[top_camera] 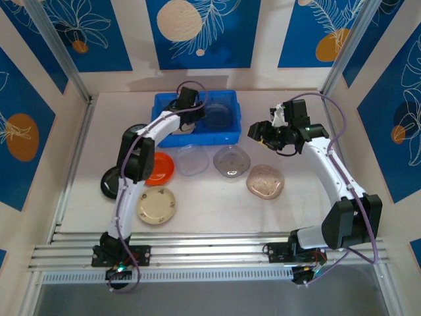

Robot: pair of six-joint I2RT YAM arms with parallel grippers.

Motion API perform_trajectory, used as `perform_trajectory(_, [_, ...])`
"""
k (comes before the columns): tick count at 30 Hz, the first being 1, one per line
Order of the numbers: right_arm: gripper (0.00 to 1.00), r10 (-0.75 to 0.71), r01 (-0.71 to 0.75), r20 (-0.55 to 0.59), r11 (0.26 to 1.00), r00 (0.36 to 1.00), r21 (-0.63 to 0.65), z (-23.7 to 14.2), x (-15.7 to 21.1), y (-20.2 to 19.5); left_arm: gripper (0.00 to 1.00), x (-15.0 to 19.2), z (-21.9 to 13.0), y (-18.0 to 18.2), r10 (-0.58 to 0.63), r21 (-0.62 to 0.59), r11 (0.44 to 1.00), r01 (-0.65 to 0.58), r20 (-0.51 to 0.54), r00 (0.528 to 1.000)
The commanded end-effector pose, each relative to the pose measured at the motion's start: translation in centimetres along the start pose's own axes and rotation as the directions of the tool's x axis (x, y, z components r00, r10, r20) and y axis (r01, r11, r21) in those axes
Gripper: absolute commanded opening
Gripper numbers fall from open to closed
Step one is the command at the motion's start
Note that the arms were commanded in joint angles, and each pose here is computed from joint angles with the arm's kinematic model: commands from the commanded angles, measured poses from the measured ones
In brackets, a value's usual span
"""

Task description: Place the plates into the plastic bin on the countertop

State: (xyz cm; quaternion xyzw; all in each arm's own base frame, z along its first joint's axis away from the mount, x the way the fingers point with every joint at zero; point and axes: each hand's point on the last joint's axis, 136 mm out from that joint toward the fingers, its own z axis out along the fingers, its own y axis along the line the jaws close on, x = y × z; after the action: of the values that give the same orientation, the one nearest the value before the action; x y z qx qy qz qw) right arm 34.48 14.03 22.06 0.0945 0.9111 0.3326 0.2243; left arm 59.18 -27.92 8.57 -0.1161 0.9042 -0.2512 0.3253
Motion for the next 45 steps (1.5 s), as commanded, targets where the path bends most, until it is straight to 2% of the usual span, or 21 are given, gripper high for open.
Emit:
perform_trajectory(1, [0.55, -0.002, 0.002, -0.008, 1.000, 1.000, -0.031, -0.5, 0.4, 0.5, 0.00, -2.3, 0.1, -1.1, -0.020, 0.046, 0.999, 0.017, 0.066, 0.998])
perform_trajectory(22, [0.55, -0.003, 0.003, -0.012, 0.999, 1.000, -0.043, -0.3, 0.6, 0.6, 0.00, -1.3, 2.3, 0.3, -0.017, -0.013, 1.000, 0.018, 0.019, 1.000])
perform_trajectory(28, [0.55, -0.006, 0.005, -0.012, 0.999, 1.000, -0.046, -0.1, 0.7, 0.8, 0.23, -1.0, 2.5, 0.4, -0.015, -0.010, 1.000, 0.015, 0.007, 1.000])
perform_trajectory(36, [0.55, -0.018, 0.018, -0.015, 0.998, 1.000, -0.052, -0.1, 1.0, 1.3, 0.46, -1.3, 1.8, -0.4, -0.005, 0.011, 1.000, 0.005, 0.003, 1.000])
perform_trajectory(40, [0.55, -0.024, 0.023, -0.011, 0.998, 1.000, -0.053, -0.3, 1.2, 1.4, 0.51, -2.0, 0.6, -0.8, 0.016, -0.002, 1.000, -0.016, 0.016, 1.000])
perform_trajectory(45, [0.55, -0.039, 0.040, 0.009, 0.998, 0.999, -0.056, -0.8, 1.6, 1.6, 0.52, -3.1, -1.9, -1.9, 0.048, -0.006, 0.999, -0.047, 0.035, 0.998])
